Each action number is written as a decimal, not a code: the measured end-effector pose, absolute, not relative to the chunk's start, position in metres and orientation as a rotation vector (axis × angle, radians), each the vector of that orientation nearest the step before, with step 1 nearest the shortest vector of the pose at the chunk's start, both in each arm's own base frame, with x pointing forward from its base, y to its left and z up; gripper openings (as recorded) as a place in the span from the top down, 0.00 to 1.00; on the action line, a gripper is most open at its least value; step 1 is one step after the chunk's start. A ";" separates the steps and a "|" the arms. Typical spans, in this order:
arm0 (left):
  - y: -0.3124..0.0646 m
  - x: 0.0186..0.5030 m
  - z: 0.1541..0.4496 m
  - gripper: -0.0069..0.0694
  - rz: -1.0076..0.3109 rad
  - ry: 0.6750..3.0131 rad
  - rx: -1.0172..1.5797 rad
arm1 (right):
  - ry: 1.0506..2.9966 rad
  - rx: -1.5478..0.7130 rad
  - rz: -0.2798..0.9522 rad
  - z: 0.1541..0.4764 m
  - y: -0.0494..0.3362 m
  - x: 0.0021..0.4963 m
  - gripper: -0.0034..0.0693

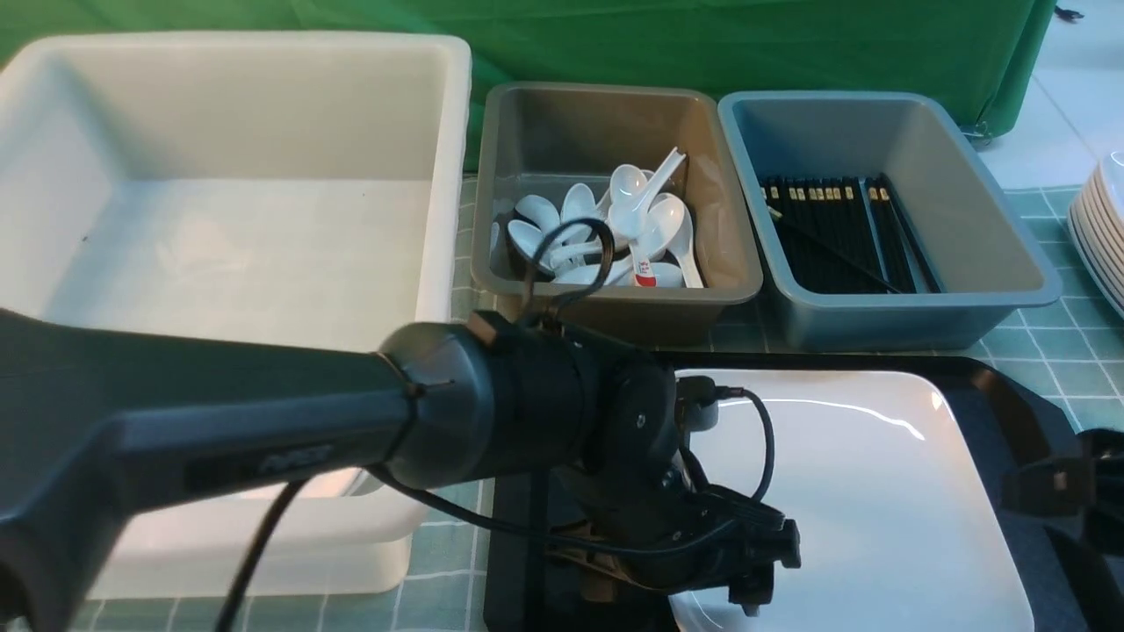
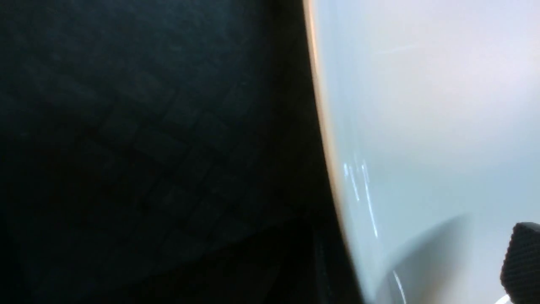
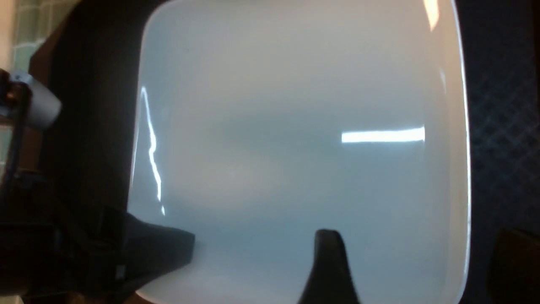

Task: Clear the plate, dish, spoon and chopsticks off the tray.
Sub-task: Use the left arm to grab a plate from the dinner plate, then use the left arm to put the plate into the large storage box on the left

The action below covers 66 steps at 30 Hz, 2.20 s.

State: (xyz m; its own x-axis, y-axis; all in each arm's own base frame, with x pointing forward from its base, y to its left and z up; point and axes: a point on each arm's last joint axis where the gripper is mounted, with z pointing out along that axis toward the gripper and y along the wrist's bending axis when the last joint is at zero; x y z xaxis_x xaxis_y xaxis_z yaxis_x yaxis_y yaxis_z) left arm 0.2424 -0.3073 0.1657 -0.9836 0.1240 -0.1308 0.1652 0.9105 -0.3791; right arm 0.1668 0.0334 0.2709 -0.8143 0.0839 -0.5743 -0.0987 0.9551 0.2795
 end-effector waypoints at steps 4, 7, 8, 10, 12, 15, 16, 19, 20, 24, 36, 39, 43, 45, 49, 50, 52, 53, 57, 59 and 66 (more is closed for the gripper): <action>-0.309 0.244 0.162 0.35 -0.604 2.963 0.224 | 2.482 -0.019 0.381 0.272 0.033 0.166 0.26; -0.310 0.244 0.159 0.65 -0.612 2.967 0.195 | 2.484 -0.026 0.371 0.272 0.032 0.166 0.26; -0.311 0.246 0.159 0.70 -0.632 2.955 0.172 | 2.484 -0.027 0.369 0.272 0.032 0.166 0.26; -0.313 0.248 0.162 0.79 -0.654 2.924 0.172 | 2.485 -0.028 0.368 0.272 0.032 0.166 0.26; -0.314 0.249 0.164 0.80 -0.658 2.912 0.197 | 2.485 -0.031 0.365 0.272 0.032 0.166 0.26; -0.313 0.247 0.164 0.80 -0.653 2.928 0.202 | 2.486 -0.040 0.355 0.271 0.031 0.166 0.26; -0.312 0.247 0.166 0.80 -0.649 2.926 0.220 | 2.486 -0.041 0.352 0.271 0.031 0.166 0.26; -0.311 0.246 0.171 0.80 -0.652 2.921 0.229 | 2.486 -0.042 0.350 0.271 0.031 0.166 0.26; -0.309 0.246 0.176 0.80 -0.652 2.917 0.235 | 2.486 -0.043 0.349 0.271 0.031 0.166 0.26; -0.298 0.249 0.196 0.84 -0.659 2.881 0.261 | 2.482 -0.050 0.350 0.275 0.031 0.167 0.26; -0.240 0.252 0.289 0.88 -0.717 2.677 0.289 | 2.348 -0.105 0.358 0.338 0.034 0.175 0.26; -0.231 0.250 0.298 0.87 -0.714 2.677 0.284 | 2.315 -0.108 0.356 0.348 0.034 0.176 0.26; -0.230 0.249 0.291 0.87 -0.686 2.726 0.325 | 2.309 -0.108 0.355 0.350 0.034 0.176 0.26; -0.232 0.249 0.288 0.88 -0.692 2.733 0.341 | 2.309 -0.108 0.355 0.350 0.034 0.176 0.26; -0.235 0.249 0.288 0.88 -0.722 2.719 0.343 | 2.309 -0.108 0.355 0.350 0.034 0.176 0.26; -0.235 0.249 0.288 0.88 -0.722 2.720 0.343 | 2.309 -0.108 0.355 0.350 0.034 0.176 0.26; -0.235 0.248 0.290 0.88 -0.731 2.718 0.340 | 2.310 -0.108 0.356 0.350 0.034 0.176 0.26; -0.234 0.247 0.291 0.88 -0.740 2.712 0.345 | 2.309 -0.108 0.356 0.350 0.034 0.176 0.26; -0.230 0.241 0.305 0.87 -0.769 2.669 0.358 | 2.309 -0.108 0.356 0.350 0.034 0.176 0.26; -0.225 0.237 0.317 0.87 -0.792 2.627 0.350 | 2.309 -0.108 0.356 0.350 0.034 0.176 0.26; -0.201 0.238 0.341 0.87 -0.808 2.551 0.274 | 2.308 -0.109 0.355 0.350 0.034 0.176 0.26</action>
